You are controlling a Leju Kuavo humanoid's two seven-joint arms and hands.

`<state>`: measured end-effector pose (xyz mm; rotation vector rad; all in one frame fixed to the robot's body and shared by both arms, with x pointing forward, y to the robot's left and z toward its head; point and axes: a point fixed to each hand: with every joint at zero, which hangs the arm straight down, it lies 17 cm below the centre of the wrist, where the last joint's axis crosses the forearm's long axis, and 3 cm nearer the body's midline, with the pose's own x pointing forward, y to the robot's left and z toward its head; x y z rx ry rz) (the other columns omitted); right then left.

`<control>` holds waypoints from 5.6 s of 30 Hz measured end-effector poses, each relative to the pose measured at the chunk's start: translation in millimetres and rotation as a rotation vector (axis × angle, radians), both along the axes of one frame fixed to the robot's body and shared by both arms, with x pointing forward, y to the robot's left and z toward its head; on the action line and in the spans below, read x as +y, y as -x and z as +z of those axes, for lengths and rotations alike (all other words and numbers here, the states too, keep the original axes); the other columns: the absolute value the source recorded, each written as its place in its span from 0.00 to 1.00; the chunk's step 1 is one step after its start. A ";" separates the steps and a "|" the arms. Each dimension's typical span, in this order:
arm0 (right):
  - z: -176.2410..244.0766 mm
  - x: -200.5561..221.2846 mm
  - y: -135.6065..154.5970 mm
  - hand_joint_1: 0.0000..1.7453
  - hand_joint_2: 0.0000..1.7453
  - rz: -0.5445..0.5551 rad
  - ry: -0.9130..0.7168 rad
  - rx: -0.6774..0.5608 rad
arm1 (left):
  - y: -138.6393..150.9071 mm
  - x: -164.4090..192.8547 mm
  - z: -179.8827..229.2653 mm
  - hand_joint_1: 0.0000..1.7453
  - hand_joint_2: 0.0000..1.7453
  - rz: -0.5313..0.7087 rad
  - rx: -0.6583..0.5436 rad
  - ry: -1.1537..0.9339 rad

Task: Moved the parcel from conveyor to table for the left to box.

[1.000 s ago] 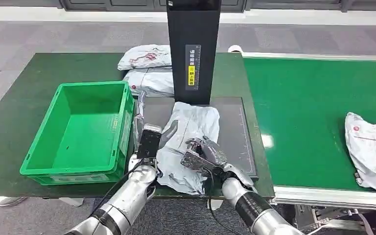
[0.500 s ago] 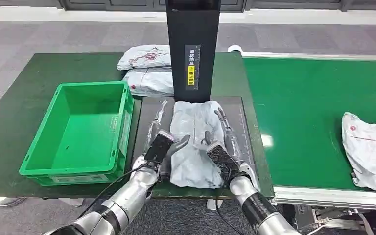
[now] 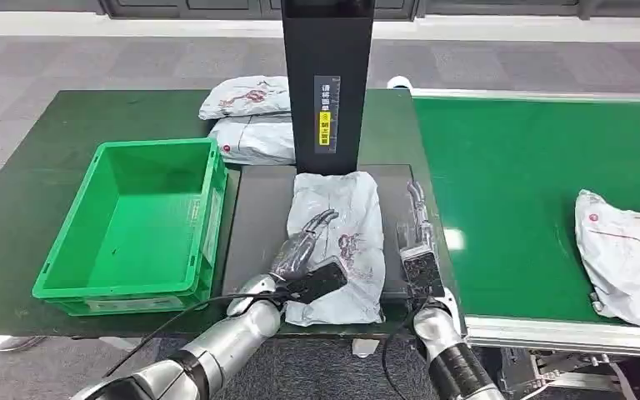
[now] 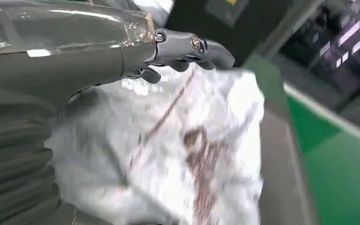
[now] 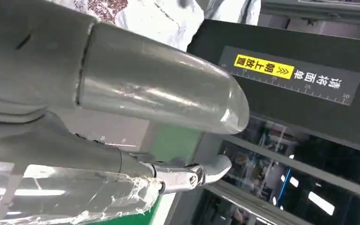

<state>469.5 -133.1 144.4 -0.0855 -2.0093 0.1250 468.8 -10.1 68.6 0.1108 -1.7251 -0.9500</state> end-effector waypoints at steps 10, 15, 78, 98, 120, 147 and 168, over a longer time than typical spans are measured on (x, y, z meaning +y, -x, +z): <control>8.4 -16.3 -6.8 0.00 0.00 -0.045 -0.001 -0.023 | 22.1 -9.4 -57.2 1.00 1.00 -0.145 0.104 -0.349; 24.6 -32.9 -6.8 0.00 0.00 -0.091 -0.023 -0.047 | 21.4 -9.9 -60.4 1.00 1.00 -0.179 0.081 -0.443; 13.7 -61.2 31.3 0.00 0.00 -0.135 -0.067 0.000 | -91.4 363.4 90.1 0.00 1.00 0.846 -0.378 -0.362; 11.2 -61.4 28.8 0.00 0.00 -0.105 -0.037 0.013 | -104.7 323.9 103.0 0.00 1.00 0.676 -0.262 0.263; -59.2 -181.7 -2.7 0.00 1.00 -0.465 0.325 0.220 | -72.1 136.0 126.7 0.00 1.00 0.298 -0.071 0.783; -192.4 -382.2 59.8 0.00 1.00 -0.862 0.828 0.907 | -42.1 34.2 96.0 0.00 1.00 0.142 0.042 0.646; -210.9 -342.2 25.5 0.00 1.00 -0.555 0.922 0.952 | -42.2 50.4 85.7 0.00 1.00 0.175 0.034 0.640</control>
